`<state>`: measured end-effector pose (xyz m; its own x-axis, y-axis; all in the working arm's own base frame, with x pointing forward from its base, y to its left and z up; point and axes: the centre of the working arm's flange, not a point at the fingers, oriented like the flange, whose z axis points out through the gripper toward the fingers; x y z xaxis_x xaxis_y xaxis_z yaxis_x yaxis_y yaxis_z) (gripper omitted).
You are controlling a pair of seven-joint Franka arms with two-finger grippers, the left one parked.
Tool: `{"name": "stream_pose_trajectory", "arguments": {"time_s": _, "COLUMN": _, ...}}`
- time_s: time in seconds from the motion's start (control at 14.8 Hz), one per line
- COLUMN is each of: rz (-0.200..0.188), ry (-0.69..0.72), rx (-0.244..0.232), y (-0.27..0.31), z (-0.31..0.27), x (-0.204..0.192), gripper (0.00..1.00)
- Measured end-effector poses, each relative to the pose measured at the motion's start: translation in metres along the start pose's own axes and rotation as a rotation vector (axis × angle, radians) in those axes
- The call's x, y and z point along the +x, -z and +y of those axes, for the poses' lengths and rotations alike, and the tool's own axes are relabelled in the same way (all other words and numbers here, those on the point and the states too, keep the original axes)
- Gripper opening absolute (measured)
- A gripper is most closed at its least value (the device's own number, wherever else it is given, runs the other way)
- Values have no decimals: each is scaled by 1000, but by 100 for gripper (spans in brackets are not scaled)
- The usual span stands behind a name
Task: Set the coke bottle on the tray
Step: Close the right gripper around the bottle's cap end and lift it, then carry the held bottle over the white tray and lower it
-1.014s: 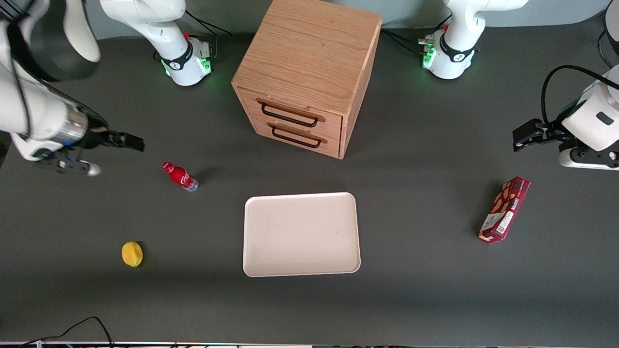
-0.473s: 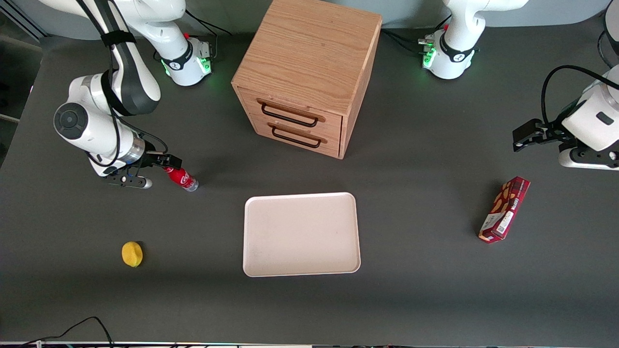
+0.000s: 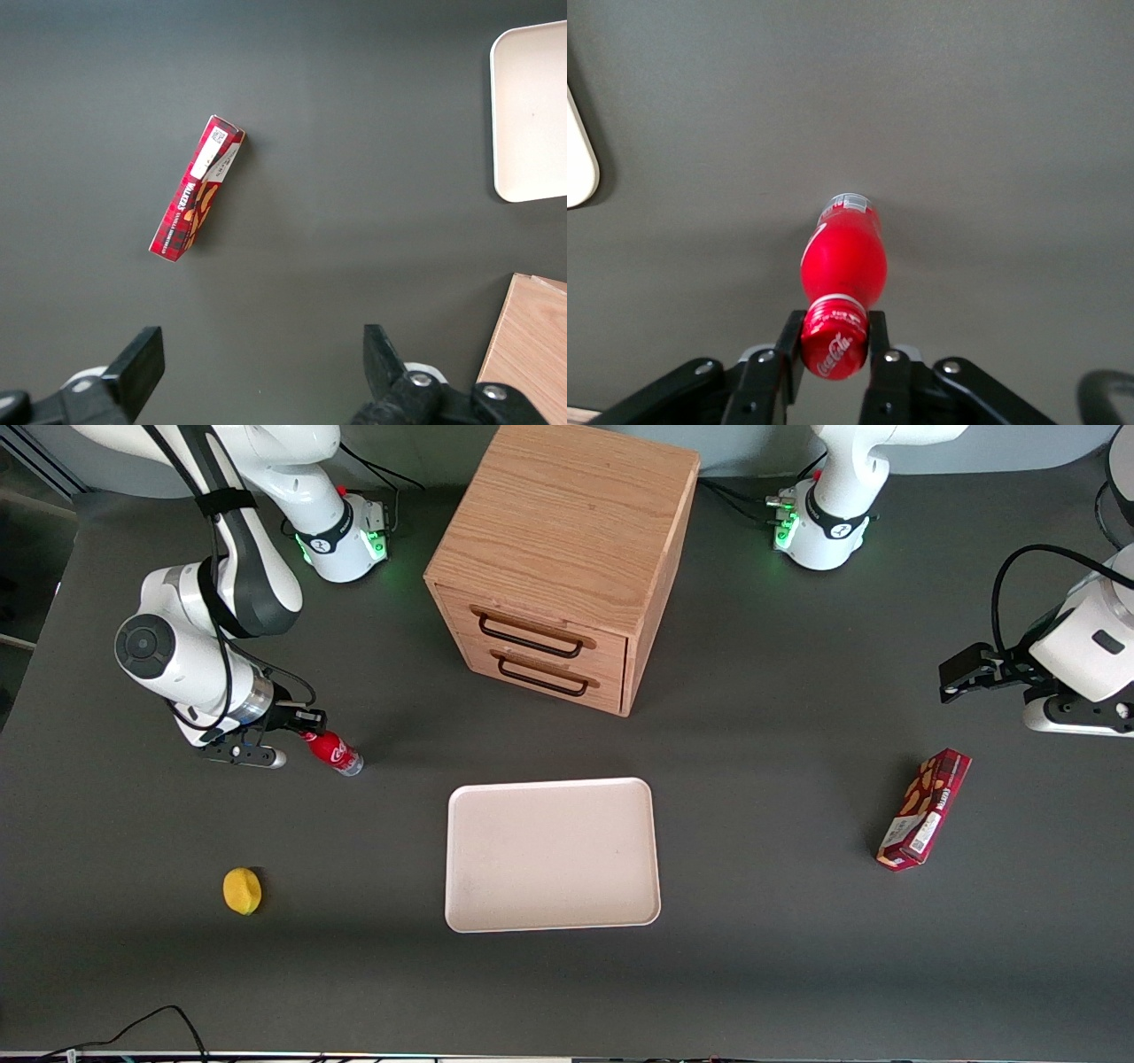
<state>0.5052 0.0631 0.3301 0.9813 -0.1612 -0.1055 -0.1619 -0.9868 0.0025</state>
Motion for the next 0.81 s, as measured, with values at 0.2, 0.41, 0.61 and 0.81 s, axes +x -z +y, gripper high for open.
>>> {"name": "stream_pose_trajectory", "arguments": {"time_s": 0.2, "rz": 2, "ry": 8, "rx": -1, "y": 12, "z": -4, "x": 2, "gripper": 31}}
{"name": "stream_pose_trajectory", "arguments": {"time_s": 0.41, "rz": -35, "ry": 14, "rx": -12, "y": 69, "z": -10, "x": 12, "gripper": 31}}
{"name": "stream_pose_trajectory", "arguments": {"time_s": 0.61, "rz": -29, "ry": 28, "rx": -9, "y": 173, "z": -21, "x": 21, "gripper": 31}}
{"name": "stream_pose_trajectory", "arguments": {"time_s": 0.81, "rz": -5, "ry": 30, "rx": 9, "y": 255, "z": -48, "x": 30, "gripper": 31}}
